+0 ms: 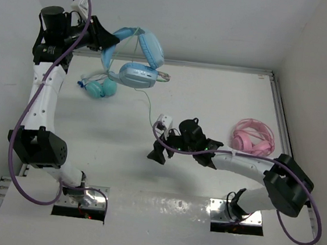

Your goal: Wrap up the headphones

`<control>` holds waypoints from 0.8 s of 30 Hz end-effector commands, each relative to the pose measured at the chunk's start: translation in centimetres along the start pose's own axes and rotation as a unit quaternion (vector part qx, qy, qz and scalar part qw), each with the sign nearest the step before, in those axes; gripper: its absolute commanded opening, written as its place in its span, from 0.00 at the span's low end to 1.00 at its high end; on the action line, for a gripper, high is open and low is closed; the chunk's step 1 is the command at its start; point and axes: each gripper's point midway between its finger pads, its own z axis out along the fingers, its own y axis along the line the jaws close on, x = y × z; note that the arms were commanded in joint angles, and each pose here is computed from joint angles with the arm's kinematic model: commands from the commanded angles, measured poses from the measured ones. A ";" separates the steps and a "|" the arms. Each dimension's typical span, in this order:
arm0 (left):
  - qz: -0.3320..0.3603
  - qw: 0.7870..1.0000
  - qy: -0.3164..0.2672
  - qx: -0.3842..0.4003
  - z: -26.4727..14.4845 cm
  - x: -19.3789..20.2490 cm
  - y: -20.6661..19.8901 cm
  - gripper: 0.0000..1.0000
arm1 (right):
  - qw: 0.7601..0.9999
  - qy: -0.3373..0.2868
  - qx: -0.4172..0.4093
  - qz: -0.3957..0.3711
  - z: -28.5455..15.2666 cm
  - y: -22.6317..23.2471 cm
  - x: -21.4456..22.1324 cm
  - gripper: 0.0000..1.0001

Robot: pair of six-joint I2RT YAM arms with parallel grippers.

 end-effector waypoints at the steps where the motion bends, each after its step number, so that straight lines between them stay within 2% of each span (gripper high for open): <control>1: 0.032 0.998 -0.047 0.020 -1.6 -3.6 -2.7 0.00 | 0.973 -0.013 0.229 -0.030 -1.7 -8.2 -0.1 0.76; 2: 0.032 0.998 -0.047 0.020 -1.6 -3.6 -2.7 0.00 | 0.958 0.012 0.284 -0.037 -2.4 -10.2 0.6 0.75; 3: 0.032 0.998 -0.047 0.018 -1.6 -3.6 -2.6 0.00 | 0.952 0.020 0.303 -0.041 -2.1 -11.2 -0.6 0.75; 4: 0.032 0.998 -0.047 0.018 -1.6 -3.6 -2.5 0.00 | 0.945 0.081 0.314 -0.034 -1.6 -12.1 2.3 0.75; 5: 0.030 0.998 -0.046 0.019 -1.4 -3.5 -2.5 0.00 | 0.941 0.098 0.322 -0.037 -1.2 -12.8 2.6 0.75; 7: 0.025 0.999 -0.046 0.017 -1.3 -3.3 -2.2 0.00 | 0.937 0.108 0.331 -0.034 -0.1 -14.0 2.7 0.74; 10: 0.024 0.998 -0.047 0.015 -1.5 -3.1 -2.2 0.00 | 0.924 0.146 0.354 0.002 1.2 -16.4 5.9 0.69; 17: 0.030 0.998 -0.046 0.010 -1.5 -2.9 -2.1 0.00 | 0.914 0.170 0.366 0.033 0.6 -18.2 8.8 0.58; 19: 0.027 0.999 -0.044 0.003 -1.4 -2.6 -1.5 0.00 | 0.919 0.186 0.345 0.040 0.9 -17.7 9.8 0.53; 24: 0.021 0.999 -0.042 -0.005 -1.1 -2.2 -0.8 0.00 | 0.927 0.208 0.302 0.074 2.1 -16.2 11.9 0.27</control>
